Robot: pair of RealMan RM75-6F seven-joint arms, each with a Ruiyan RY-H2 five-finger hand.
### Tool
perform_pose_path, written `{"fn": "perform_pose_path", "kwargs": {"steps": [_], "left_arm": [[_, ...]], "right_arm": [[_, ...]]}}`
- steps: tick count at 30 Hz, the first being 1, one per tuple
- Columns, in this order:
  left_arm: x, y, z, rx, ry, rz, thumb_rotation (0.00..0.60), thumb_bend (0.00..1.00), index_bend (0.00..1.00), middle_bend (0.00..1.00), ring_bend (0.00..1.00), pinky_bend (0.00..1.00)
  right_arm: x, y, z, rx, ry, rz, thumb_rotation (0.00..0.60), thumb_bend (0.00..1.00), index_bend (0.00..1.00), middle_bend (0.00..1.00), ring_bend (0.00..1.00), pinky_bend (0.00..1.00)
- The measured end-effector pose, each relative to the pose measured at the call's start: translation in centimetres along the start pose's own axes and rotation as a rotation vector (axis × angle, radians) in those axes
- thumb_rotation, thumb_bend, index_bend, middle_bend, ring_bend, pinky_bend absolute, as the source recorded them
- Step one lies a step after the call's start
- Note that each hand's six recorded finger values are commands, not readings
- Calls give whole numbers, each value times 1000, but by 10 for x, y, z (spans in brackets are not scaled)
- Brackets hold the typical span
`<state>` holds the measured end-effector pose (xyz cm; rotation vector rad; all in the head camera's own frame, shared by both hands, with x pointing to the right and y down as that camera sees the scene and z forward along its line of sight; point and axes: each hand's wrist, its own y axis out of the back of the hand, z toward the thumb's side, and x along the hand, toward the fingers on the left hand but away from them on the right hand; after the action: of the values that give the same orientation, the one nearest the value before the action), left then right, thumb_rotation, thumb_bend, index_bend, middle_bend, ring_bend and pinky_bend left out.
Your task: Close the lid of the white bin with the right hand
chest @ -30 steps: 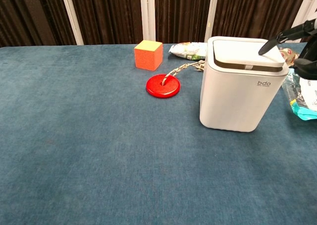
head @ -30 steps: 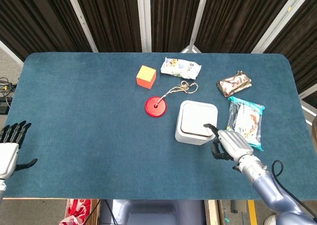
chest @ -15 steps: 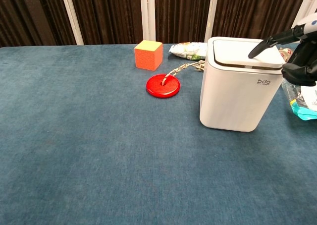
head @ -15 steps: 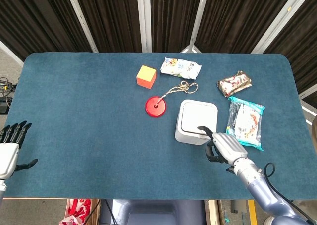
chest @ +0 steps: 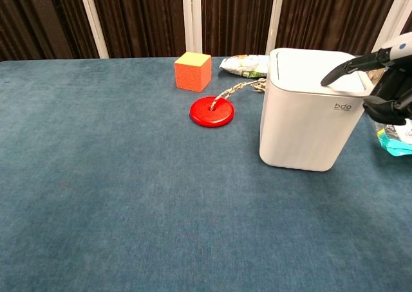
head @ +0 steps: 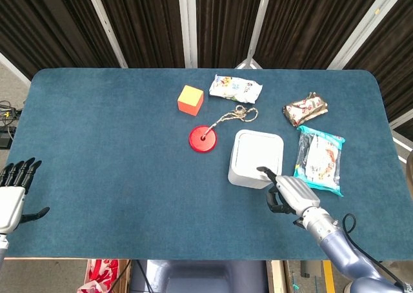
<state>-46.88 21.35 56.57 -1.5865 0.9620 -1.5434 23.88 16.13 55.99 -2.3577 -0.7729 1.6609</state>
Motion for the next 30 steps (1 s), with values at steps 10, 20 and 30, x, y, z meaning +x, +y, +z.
{"fn": "perform_pose_path", "kwargs": {"steps": [10, 20, 30], "left_arm": [[-1, 2, 0, -2, -4, 10, 600, 0, 0, 0, 0, 0], [-2, 3, 1, -2, -8, 18, 600, 0, 0, 0, 0, 0], [-5, 4, 4, 18, -26, 34, 600, 0, 0, 0, 0, 0]], "right_arm": [[4, 18, 7, -10, 33, -86, 600, 705, 80, 760, 802, 783], [18, 57, 1, 109, 115, -355, 600, 303, 0, 227, 227, 334], [44, 46, -98, 295, -11, -497, 600, 241, 0, 0, 0, 0]]}}
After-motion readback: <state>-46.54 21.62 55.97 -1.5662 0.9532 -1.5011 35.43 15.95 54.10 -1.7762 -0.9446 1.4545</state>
